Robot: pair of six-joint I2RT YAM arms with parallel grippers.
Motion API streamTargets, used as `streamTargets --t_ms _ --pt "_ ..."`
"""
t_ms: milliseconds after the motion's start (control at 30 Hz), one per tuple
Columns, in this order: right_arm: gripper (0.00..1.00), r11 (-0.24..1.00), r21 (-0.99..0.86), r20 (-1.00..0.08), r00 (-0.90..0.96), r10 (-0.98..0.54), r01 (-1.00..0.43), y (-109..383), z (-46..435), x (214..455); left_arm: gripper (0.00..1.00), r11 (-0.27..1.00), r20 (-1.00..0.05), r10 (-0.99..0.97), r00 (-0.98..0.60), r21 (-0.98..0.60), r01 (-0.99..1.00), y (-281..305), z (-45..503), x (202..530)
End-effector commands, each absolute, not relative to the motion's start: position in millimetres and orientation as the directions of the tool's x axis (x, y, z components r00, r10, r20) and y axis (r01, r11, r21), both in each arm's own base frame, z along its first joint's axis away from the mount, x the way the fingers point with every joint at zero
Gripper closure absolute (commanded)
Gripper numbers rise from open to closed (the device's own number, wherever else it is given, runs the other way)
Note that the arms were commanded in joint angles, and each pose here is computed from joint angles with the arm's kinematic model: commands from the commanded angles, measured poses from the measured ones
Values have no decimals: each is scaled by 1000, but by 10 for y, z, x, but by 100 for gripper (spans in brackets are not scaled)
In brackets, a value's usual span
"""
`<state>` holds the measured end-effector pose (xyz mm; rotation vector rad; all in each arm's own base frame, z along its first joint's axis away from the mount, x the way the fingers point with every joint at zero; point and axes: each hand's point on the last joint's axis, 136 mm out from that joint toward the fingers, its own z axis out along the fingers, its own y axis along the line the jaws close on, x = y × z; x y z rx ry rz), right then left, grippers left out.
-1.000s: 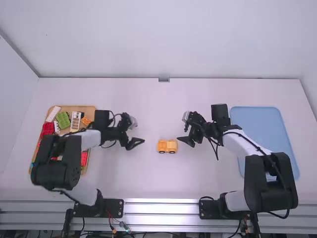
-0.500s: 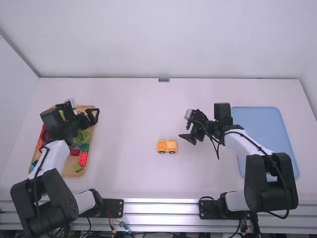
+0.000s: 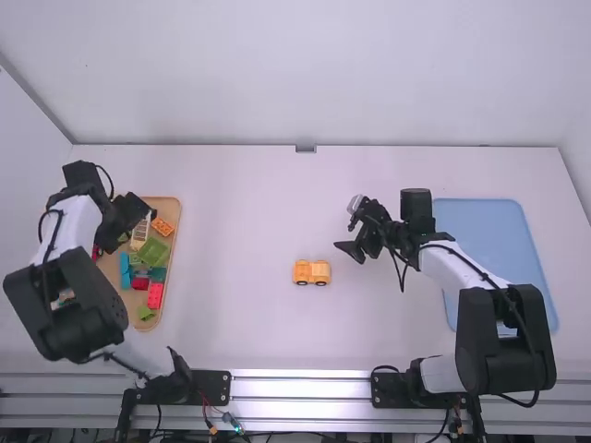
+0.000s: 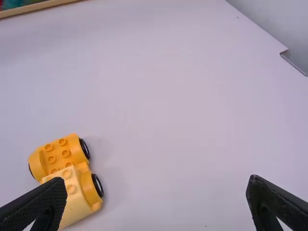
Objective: Assemble lego blocks to make yellow taxi
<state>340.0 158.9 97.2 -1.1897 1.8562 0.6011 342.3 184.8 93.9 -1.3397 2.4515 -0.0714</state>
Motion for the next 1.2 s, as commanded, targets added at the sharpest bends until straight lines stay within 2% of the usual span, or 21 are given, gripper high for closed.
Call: streamTargets --t_ms 0,100,133,233,267,333,633,800,833,900,1033,1167 --pt "1 461 -13 -846 -236 -478 -887 1589 1010 3418 9 526 -250 -837 -487 -117 -842 2011 801 3466" --pt "2 460 -14 -847 -234 -478 -888 1598 1015 3419 10 526 -209 -843 -496 -122 -842 2014 696 3556" --pt "1 463 -13 -847 -236 -477 -886 1588 1014 3423 13 528 -193 -844 -500 -142 -837 1992 667 3607" --pt "1 463 -14 -846 -236 -477 -886 1588 1013 3424 10 531 -162 -847 -507 -193 -825 1917 628 3684" --pt "1 461 -14 -847 -235 -477 -887 1594 1015 3421 9 531 -165 -847 -506 -199 -824 1915 629 3697" --pt "1 462 -14 -847 -235 -477 -887 1590 1015 3424 0 531 -175 -845 -505 -180 -828 1945 624 3680" --pt "1 462 -18 -849 -231 -476 -887 1592 1026 3433 1 521 -194 -845 -498 -88 -849 2046 556 3531" --pt "1 462 -24 -851 -224 -475 -887 1595 1038 3444 26 491 -177 -864 -472 -86 -867 2021 521 3490" --pt "2 461 -27 -853 -220 -474 -887 1596 1045 3449 39 460 -169 -881 -443 -76 -885 2018 491 3448" --pt "2 464 -26 -854 -221 -470 -886 1597 1052 3456 43 448 -164 -886 -433 -67 -892 2013 467 3416" --pt "1 484 -6 -856 -246 -455 -875 1592 1060 3476 40 422 -154 -899 -409 -59 -905 1997 395 3361" --pt "2 484 -6 -855 -246 -456 -875 1592 1058 3475 44 400 -160 -909 -386 -70 -914 1991 321 3364"
